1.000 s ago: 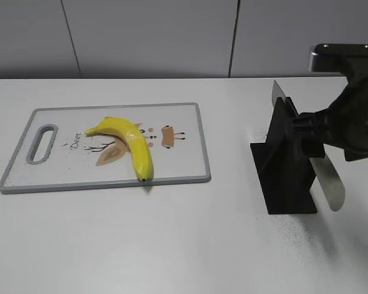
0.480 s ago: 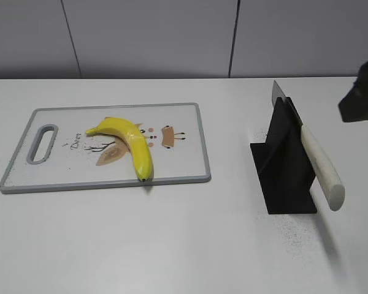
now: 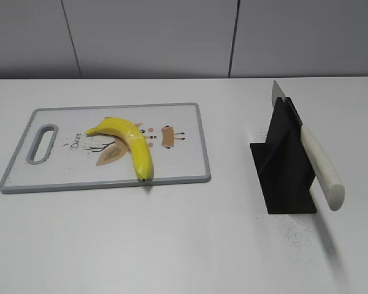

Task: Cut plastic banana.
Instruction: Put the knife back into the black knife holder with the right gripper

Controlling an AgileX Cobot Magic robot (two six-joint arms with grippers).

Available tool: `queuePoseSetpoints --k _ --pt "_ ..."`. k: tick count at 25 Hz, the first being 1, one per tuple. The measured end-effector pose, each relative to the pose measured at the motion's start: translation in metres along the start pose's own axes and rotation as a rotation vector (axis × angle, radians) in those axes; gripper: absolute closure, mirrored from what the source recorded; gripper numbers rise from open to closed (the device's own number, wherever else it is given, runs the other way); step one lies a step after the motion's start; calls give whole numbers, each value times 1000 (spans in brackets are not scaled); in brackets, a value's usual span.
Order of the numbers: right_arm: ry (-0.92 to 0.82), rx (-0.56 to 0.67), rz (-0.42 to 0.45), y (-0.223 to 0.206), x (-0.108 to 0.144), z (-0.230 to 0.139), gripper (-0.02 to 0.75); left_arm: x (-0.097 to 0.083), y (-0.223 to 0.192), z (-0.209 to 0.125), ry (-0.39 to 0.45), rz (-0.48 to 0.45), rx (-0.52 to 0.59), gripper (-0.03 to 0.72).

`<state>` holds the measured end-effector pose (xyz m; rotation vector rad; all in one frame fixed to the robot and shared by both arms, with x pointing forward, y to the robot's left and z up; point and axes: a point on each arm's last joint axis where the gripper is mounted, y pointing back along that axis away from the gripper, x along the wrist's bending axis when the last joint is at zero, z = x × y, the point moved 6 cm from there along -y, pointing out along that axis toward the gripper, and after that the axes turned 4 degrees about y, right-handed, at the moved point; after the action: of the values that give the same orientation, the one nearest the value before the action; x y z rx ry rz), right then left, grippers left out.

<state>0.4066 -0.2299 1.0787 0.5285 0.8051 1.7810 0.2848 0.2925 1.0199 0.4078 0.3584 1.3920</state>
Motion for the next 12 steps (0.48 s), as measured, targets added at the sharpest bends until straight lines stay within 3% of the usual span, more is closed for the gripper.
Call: queuePoseSetpoints --k 12 --pt "34 -88 4 26 -9 -82 146 0 0 0 0 -1 0 180"
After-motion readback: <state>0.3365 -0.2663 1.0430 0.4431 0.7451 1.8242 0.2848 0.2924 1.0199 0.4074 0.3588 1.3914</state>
